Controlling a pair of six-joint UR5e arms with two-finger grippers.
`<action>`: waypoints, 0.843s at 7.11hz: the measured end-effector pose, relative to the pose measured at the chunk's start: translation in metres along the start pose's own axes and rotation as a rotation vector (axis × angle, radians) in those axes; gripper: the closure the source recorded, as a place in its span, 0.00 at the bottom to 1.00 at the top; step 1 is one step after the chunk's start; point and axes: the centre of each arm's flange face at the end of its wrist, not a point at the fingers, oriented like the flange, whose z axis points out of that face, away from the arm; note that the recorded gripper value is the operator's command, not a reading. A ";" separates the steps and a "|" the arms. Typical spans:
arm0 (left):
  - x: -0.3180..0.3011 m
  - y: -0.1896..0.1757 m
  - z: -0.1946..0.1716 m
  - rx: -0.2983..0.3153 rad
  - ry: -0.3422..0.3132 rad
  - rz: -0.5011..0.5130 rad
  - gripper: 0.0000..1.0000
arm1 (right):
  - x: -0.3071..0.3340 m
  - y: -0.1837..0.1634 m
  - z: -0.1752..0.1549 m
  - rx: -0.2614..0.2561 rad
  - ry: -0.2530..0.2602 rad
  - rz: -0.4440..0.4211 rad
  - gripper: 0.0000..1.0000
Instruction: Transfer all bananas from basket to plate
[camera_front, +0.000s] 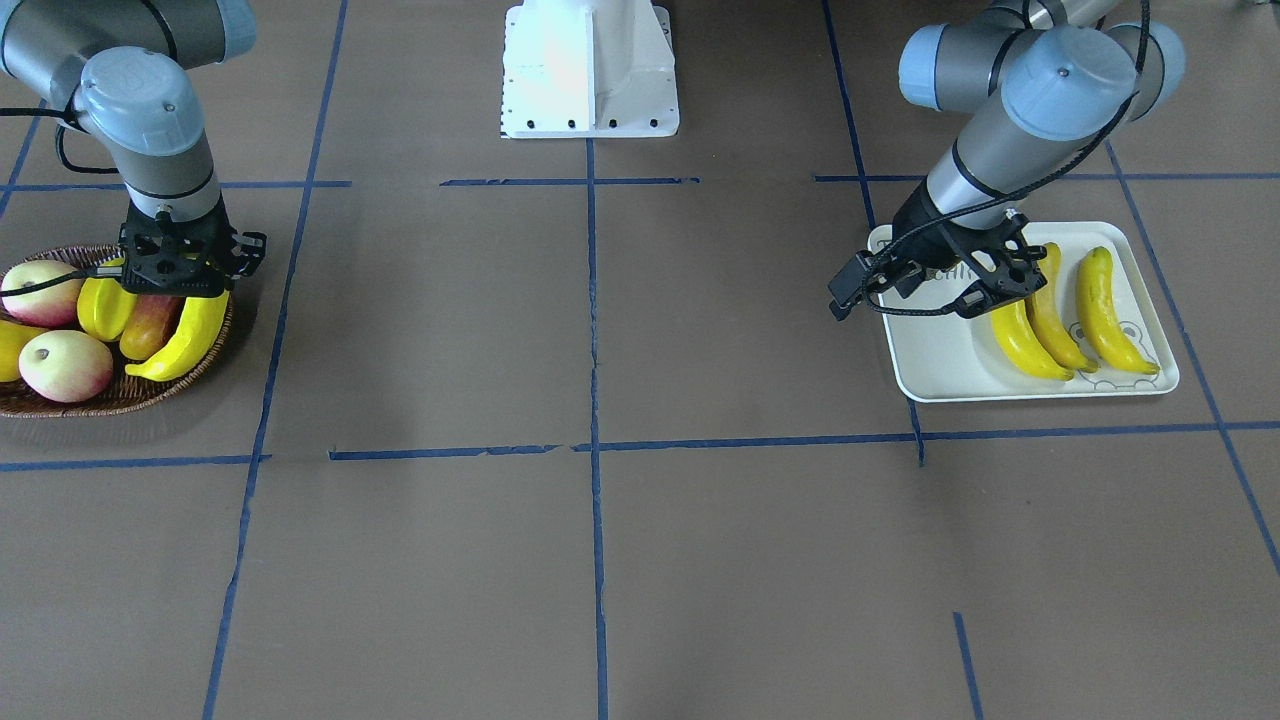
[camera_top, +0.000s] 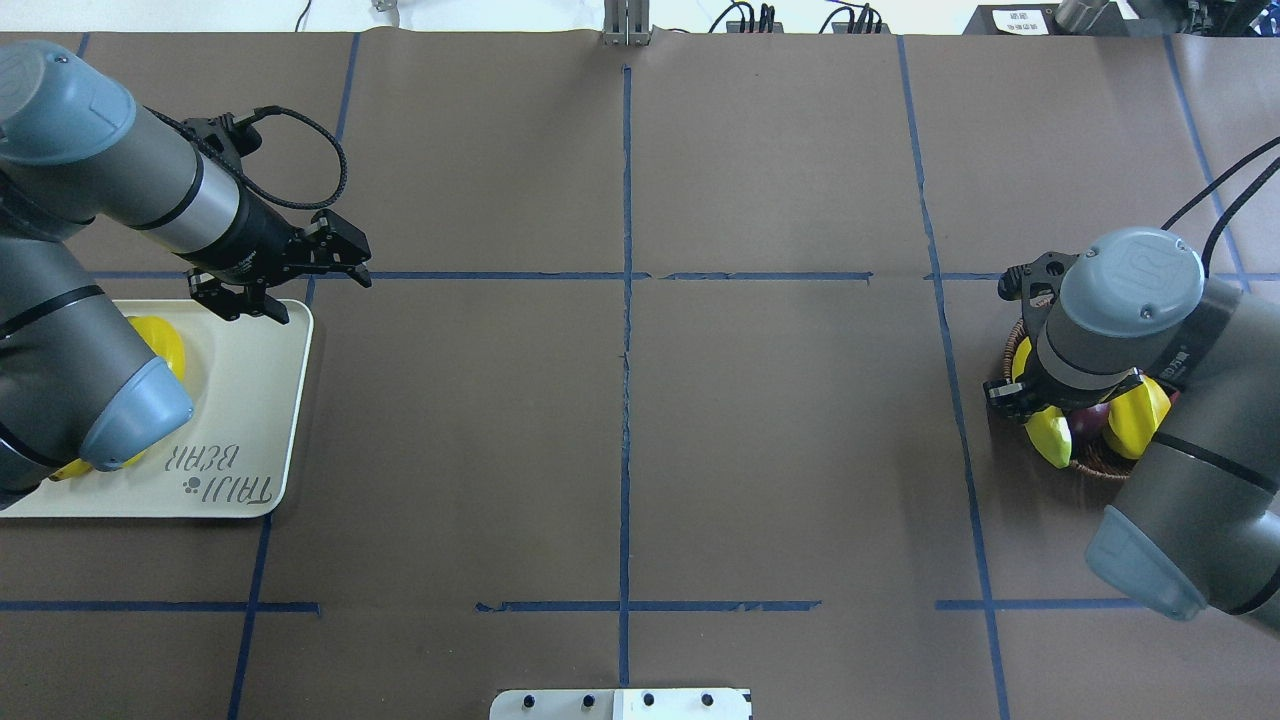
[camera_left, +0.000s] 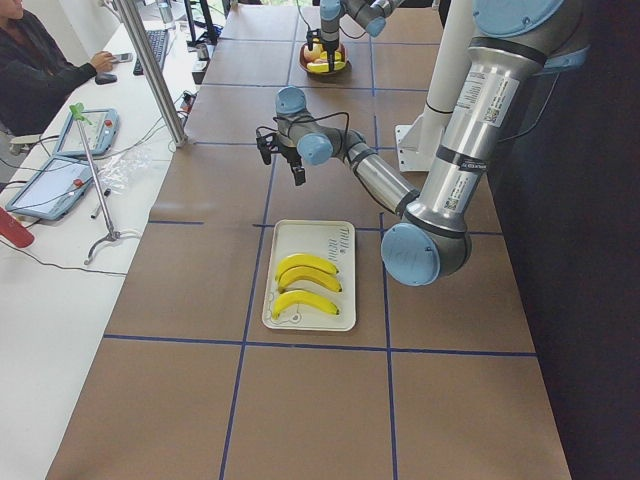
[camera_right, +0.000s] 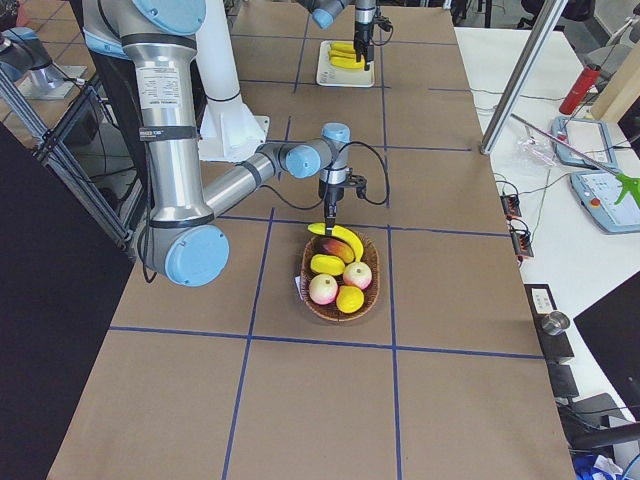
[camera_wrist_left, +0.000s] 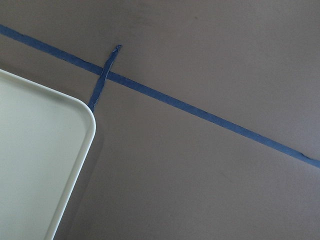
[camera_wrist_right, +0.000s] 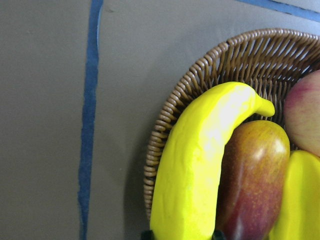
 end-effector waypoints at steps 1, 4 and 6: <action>0.001 0.000 0.000 0.000 0.001 0.001 0.00 | 0.001 0.001 -0.014 0.011 -0.009 0.005 1.00; 0.011 0.002 -0.005 0.000 0.018 0.006 0.00 | -0.025 -0.010 -0.084 0.102 -0.125 0.002 1.00; 0.039 0.012 -0.021 -0.001 0.089 0.002 0.00 | -0.072 -0.016 -0.148 0.133 -0.289 -0.031 1.00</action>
